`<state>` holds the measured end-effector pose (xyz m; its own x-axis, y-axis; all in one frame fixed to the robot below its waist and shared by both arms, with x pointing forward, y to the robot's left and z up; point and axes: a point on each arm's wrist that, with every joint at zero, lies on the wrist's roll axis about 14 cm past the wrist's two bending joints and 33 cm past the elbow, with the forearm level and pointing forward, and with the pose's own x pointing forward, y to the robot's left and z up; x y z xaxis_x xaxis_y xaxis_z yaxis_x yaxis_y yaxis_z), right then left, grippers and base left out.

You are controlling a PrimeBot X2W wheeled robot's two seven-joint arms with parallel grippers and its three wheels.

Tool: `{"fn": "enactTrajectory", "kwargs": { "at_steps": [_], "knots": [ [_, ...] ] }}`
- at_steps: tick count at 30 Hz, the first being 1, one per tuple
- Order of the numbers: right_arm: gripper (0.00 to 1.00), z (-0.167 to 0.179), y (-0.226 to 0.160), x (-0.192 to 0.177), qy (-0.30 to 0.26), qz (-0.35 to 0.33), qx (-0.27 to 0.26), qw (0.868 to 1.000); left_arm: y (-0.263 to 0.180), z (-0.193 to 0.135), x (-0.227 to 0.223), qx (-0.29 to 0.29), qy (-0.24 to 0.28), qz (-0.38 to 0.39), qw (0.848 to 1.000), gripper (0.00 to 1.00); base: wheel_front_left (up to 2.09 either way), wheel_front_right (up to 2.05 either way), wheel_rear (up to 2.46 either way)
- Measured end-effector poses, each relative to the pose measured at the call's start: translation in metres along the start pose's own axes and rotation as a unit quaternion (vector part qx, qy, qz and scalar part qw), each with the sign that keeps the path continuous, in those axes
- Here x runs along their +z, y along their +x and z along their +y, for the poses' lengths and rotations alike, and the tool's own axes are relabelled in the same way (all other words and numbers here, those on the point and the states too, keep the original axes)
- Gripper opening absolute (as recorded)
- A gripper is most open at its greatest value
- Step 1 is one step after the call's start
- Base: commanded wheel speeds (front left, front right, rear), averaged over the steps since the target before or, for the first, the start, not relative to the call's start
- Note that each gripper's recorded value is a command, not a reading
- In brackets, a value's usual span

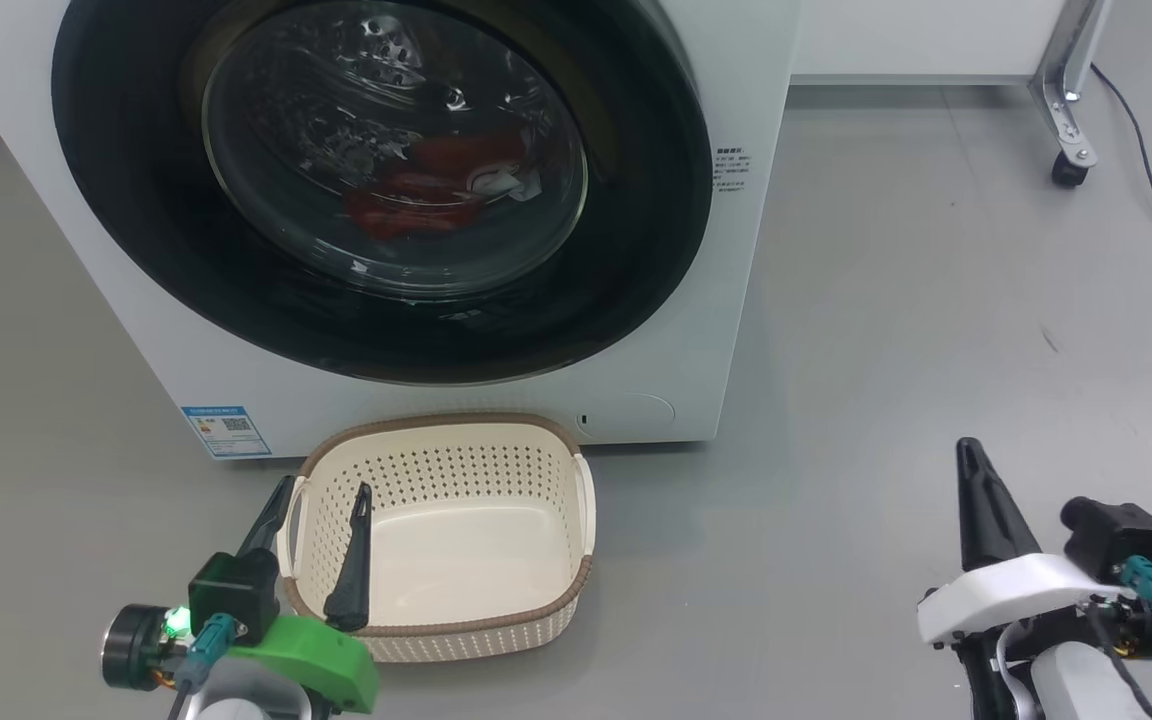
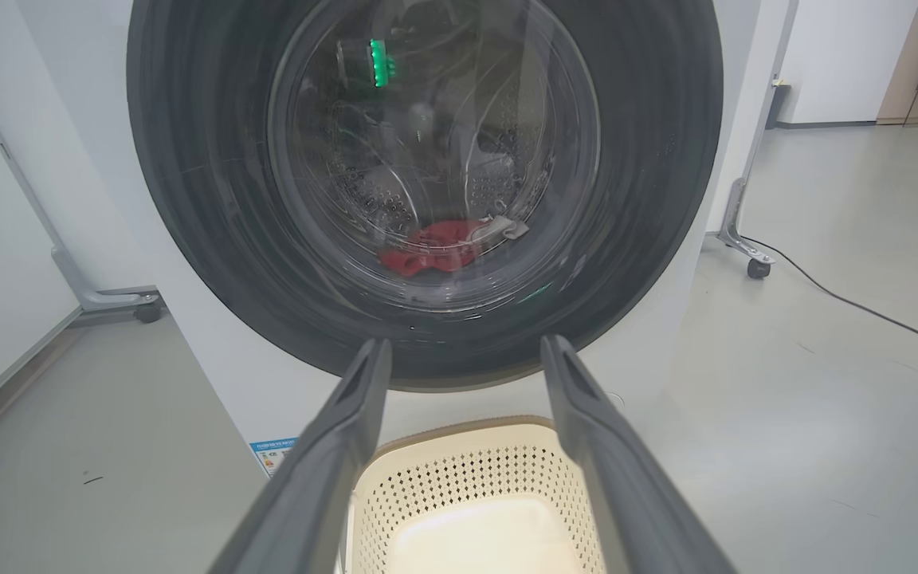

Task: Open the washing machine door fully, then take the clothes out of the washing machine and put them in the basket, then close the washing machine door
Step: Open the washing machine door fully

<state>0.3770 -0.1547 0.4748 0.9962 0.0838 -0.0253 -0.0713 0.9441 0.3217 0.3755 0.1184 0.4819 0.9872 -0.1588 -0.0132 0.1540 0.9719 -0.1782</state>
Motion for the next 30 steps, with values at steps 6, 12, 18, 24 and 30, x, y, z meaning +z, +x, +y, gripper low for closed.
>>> {"fn": "enactTrajectory", "kwargs": {
  "at_steps": [6,12,18,24,30],
  "knots": [
    [0.0,-0.014,0.009,-0.004,0.133,-0.002,-0.04,0.99,0.009,0.003,0.005,0.004,0.005,-0.007,1.0,1.0,0.0,0.0,0.0],
    [0.0,-0.03,0.035,0.001,0.282,-0.005,-0.073,0.956,0.021,0.002,0.007,-0.001,0.013,-0.012,1.0,1.0,0.0,0.0,0.0],
    [0.0,-0.033,0.069,0.009,0.418,0.0,-0.067,0.906,0.034,0.004,0.008,-0.001,0.014,-0.015,1.0,1.0,0.0,0.0,0.0],
    [0.0,-0.016,0.111,0.031,0.509,0.004,-0.014,0.861,0.045,0.009,0.009,0.003,0.013,-0.018,1.0,1.0,0.0,0.0,0.0],
    [0.0,0.009,0.149,0.047,0.548,0.025,0.049,0.835,0.056,0.014,0.008,0.008,0.015,-0.021,1.0,1.0,0.0,0.0,0.0]
  ]
}}
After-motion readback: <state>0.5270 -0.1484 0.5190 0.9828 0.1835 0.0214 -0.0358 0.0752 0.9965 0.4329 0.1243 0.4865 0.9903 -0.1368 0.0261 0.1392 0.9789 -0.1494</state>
